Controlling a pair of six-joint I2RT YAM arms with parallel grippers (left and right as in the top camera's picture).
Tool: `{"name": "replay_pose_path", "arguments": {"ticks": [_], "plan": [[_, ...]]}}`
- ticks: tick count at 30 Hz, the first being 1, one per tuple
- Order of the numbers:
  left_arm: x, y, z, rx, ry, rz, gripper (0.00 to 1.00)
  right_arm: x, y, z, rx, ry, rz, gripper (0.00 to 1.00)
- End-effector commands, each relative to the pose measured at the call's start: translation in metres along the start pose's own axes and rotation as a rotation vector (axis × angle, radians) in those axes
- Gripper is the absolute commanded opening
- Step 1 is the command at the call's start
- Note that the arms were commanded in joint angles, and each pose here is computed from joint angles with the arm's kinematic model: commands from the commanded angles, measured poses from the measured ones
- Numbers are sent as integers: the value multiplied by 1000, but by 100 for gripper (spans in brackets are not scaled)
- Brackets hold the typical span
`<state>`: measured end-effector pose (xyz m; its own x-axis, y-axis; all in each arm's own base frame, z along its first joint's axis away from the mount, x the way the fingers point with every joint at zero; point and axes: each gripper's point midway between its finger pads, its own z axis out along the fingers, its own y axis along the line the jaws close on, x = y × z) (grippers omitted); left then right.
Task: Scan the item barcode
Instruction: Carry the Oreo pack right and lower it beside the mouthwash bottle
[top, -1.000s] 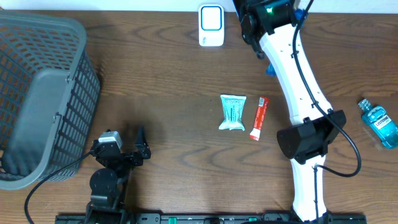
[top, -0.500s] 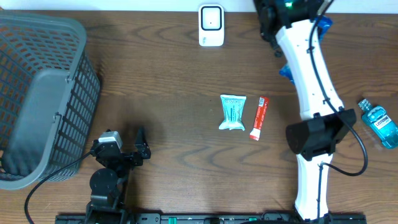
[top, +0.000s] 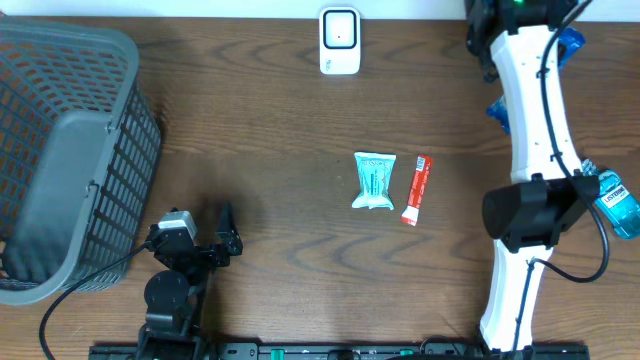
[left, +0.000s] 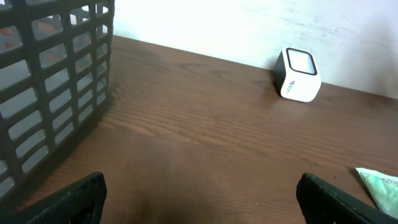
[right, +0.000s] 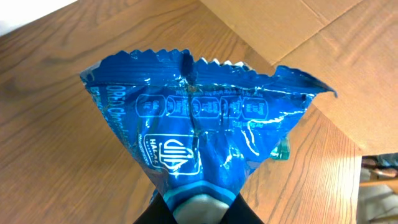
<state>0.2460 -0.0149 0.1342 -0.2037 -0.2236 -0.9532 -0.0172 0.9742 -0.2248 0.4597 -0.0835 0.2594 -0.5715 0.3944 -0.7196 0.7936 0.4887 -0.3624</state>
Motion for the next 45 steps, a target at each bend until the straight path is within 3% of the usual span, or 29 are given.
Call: {"name": "replay_pose_path", "arguments": {"ticks": [1,12,21,31,32,33,34,35,39,45], "plan": [[18,6,2,-20,41,-1,98,-13,-17,21,64,-18,64,1],[18,6,2,-20,41,-1,98,-28,-28,67,101,-23,198,1],[18,6,2,-20,41,-1,98,1,-12,122,171,-41,206,1],[18,6,2,-20,41,-1,98,37,-45,181,317,-12,187,2],[18,6,2,-20,41,-1,98,41,-49,185,329,-3,183,14],[18,6,2,-20,41,-1,98,43,-53,188,338,5,179,41],[18,6,2,-20,41,-1,98,44,-56,190,347,12,174,54],[18,6,2,-20,41,-1,98,44,-60,191,355,15,171,60],[18,6,2,-20,41,-1,98,33,-75,186,403,-20,146,96],[18,6,2,-20,41,-1,98,9,-92,144,402,-78,143,99]]}}
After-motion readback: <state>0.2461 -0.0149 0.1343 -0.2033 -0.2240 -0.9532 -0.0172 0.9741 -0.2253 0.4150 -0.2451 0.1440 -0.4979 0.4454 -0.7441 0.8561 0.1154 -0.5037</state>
